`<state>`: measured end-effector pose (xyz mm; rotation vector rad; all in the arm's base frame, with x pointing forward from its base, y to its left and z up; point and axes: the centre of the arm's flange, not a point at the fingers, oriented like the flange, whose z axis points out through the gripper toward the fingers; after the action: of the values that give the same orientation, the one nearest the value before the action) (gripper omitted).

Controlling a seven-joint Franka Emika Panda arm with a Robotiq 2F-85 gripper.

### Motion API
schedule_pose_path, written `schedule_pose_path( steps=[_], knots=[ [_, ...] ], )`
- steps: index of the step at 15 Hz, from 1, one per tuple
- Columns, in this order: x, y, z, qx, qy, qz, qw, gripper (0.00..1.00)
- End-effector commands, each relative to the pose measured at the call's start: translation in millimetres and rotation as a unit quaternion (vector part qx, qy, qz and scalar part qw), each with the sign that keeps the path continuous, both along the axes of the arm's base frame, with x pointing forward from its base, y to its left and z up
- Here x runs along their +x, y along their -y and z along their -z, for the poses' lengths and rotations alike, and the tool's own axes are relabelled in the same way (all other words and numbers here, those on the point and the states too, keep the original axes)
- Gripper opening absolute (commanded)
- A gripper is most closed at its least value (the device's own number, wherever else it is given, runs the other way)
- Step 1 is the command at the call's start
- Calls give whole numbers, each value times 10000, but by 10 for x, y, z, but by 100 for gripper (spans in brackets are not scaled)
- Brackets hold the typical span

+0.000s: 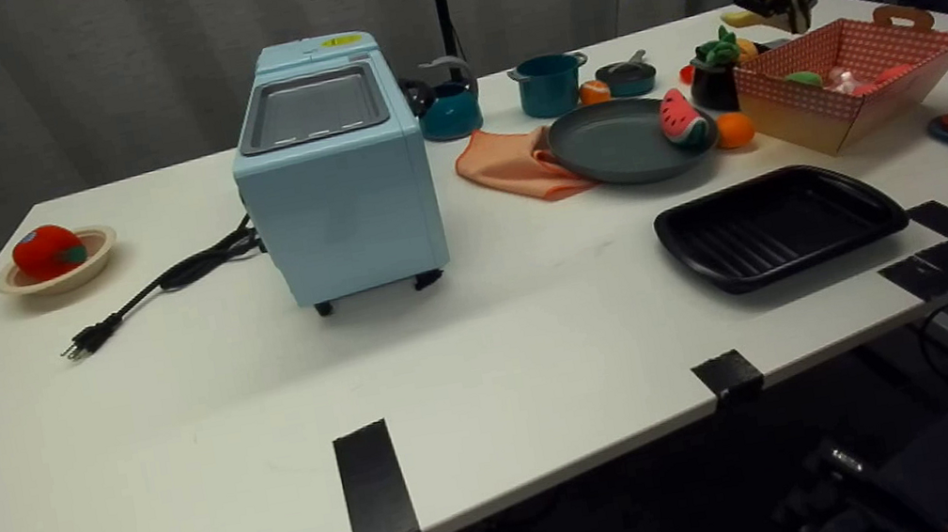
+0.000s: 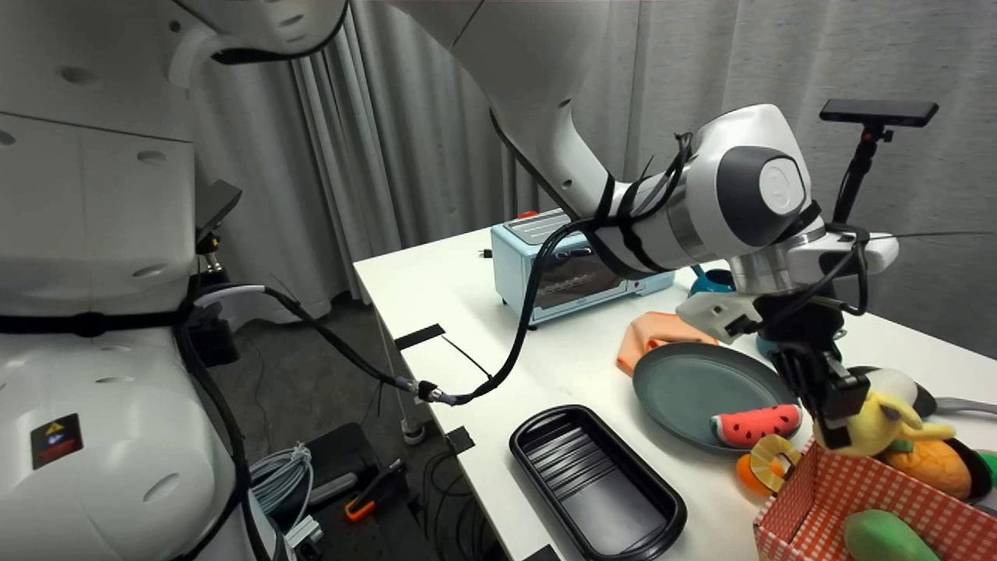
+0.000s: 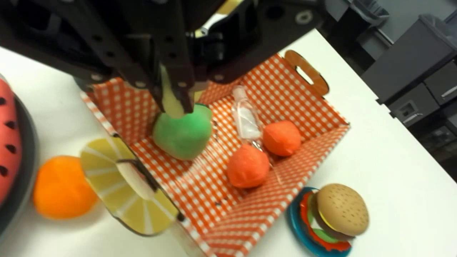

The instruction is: Take the banana plush toy from the plate and put it in the box

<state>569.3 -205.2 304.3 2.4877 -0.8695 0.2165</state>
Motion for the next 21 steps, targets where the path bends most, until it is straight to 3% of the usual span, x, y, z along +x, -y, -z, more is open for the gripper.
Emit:
schedule_pose_path(
  steps=[1,3,4,6,13,14,18,21],
  knots=[
    [-524,169,17,-137,-401,260,9988,2],
    [-689,260,43,-323,-592,348,9971,2],
    [-755,309,47,-409,-681,387,9961,33],
    [-834,435,30,-545,-758,478,9945,41],
    [-737,1050,-165,-1214,-322,725,9894,95],
    [-717,1094,-212,-1275,-246,781,9884,99],
    [-481,1379,-324,-1356,149,1108,9844,100],
    [-371,1483,-403,-1167,306,1458,9819,100]
  ],
)
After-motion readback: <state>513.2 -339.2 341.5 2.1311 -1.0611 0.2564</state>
